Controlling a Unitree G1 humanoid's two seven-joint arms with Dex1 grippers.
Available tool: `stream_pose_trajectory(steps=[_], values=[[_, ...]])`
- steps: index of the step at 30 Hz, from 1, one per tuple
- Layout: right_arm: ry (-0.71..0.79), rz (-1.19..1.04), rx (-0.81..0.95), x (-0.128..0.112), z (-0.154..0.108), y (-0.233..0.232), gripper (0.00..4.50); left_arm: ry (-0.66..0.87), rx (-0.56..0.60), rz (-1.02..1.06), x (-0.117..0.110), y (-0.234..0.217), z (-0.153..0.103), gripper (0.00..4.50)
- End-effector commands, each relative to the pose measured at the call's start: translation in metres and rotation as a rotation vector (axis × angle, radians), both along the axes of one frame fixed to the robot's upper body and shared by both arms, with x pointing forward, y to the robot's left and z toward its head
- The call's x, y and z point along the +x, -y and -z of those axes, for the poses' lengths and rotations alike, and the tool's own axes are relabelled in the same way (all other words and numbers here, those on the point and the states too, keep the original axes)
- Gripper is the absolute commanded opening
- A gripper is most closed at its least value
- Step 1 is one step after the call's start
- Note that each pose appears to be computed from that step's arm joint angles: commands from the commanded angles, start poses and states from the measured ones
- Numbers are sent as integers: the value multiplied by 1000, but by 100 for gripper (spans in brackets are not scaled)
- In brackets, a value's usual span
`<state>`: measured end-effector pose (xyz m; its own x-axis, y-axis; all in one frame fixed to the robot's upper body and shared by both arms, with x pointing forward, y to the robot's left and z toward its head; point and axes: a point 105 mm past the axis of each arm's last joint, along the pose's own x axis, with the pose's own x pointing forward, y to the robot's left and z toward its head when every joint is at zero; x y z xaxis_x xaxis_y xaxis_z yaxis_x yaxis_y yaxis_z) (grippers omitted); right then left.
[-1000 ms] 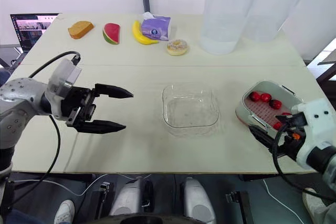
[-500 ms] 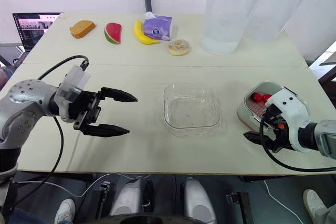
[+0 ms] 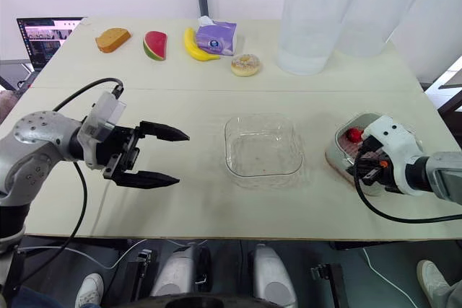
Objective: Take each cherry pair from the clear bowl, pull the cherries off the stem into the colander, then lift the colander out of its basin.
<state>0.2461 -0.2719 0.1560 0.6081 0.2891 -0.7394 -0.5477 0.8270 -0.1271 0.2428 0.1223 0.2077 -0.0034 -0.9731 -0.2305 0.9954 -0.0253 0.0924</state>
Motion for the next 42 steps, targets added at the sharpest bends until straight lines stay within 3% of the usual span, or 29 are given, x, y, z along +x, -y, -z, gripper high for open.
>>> stream_pose_trajectory(steps=[1,18,42], values=[[31,-17,-2,3,-7,-1,21,43,3,2,-3,0,-8,450],[88,-57,-44,1,-45,-4,21,30,3,13,0,5,-5,450],[91,-22,-49,-6,-45,0,21,36,-2,23,3,8,-7,450]])
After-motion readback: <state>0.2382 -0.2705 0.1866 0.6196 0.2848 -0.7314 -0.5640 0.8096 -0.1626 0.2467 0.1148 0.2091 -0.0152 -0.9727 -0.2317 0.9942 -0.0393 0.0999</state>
